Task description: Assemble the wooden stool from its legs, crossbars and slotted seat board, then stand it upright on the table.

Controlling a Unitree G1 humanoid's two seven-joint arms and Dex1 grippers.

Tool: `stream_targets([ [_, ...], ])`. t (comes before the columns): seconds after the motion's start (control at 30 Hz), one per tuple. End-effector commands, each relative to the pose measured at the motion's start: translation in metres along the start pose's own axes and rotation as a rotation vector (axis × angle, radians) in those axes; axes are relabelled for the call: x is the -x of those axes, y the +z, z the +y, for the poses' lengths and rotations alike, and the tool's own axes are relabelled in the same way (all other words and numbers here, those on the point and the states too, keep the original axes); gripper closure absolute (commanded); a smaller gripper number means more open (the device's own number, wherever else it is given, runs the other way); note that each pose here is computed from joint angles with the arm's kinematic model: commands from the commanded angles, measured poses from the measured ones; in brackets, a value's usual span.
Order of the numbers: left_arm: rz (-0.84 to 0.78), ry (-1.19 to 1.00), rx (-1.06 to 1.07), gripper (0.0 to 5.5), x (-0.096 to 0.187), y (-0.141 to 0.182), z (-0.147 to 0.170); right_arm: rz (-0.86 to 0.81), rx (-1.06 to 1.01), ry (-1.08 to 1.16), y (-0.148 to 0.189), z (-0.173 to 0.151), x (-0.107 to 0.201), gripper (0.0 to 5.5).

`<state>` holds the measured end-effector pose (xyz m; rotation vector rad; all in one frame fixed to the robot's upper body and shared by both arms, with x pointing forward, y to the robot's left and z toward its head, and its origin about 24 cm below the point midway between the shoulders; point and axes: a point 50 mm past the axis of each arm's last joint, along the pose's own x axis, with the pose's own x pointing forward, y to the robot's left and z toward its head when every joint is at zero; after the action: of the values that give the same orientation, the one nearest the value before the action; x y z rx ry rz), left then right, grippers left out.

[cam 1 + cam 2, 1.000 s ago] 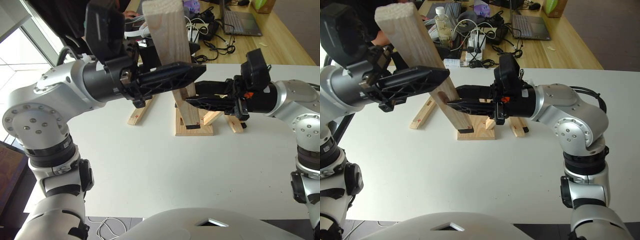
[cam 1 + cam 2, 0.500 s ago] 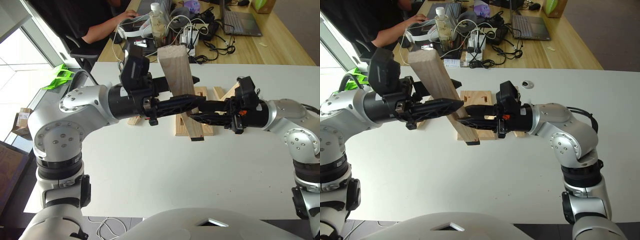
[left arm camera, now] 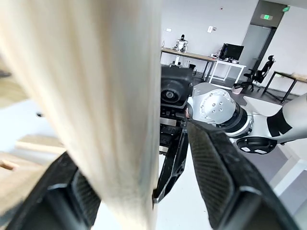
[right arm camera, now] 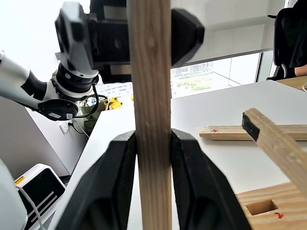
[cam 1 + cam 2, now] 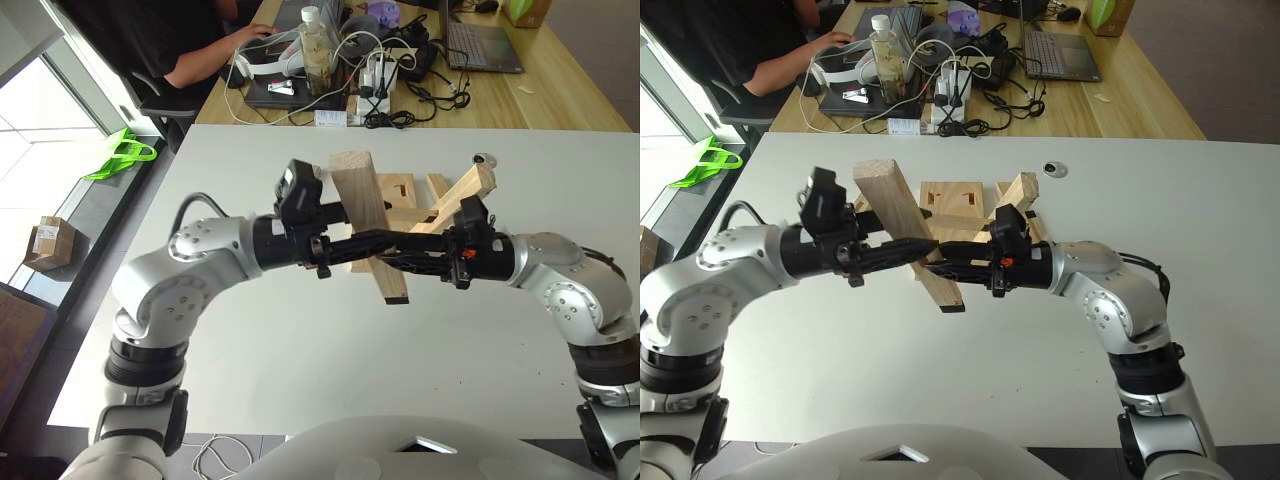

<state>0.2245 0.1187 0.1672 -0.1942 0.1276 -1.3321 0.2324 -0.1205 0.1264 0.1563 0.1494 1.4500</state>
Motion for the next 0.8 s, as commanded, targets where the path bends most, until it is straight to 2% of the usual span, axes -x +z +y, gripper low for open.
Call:
stream_targets([
  [0.03, -0.021, 0.018, 0.025, 2.96, -0.004, -0.011, 0.000, -0.019, -0.025, -0.012, -0.009, 0.002, -0.006, 4.54],
  [0.23, -0.079, 0.034, 0.074, 2.96, -0.003, -0.015, 0.003, 0.009, -0.106, -0.020, -0.029, 0.002, -0.002, 4.54],
  [0.47, -0.071, 0.045, 0.107, 2.96, 0.004, -0.022, 0.004, 0.022, -0.144, -0.021, -0.036, 0.000, 0.007, 4.54],
  [0.57, -0.090, 0.106, 0.090, 2.96, 0.006, -0.019, 0.008, -0.019, -0.160, -0.017, -0.033, 0.001, 0.009, 4.54],
  [0.8, -0.298, 0.192, 0.119, 2.96, 0.030, 0.007, 0.016, -0.219, -0.217, -0.011, -0.014, 0.002, 0.011, 4.54],
])
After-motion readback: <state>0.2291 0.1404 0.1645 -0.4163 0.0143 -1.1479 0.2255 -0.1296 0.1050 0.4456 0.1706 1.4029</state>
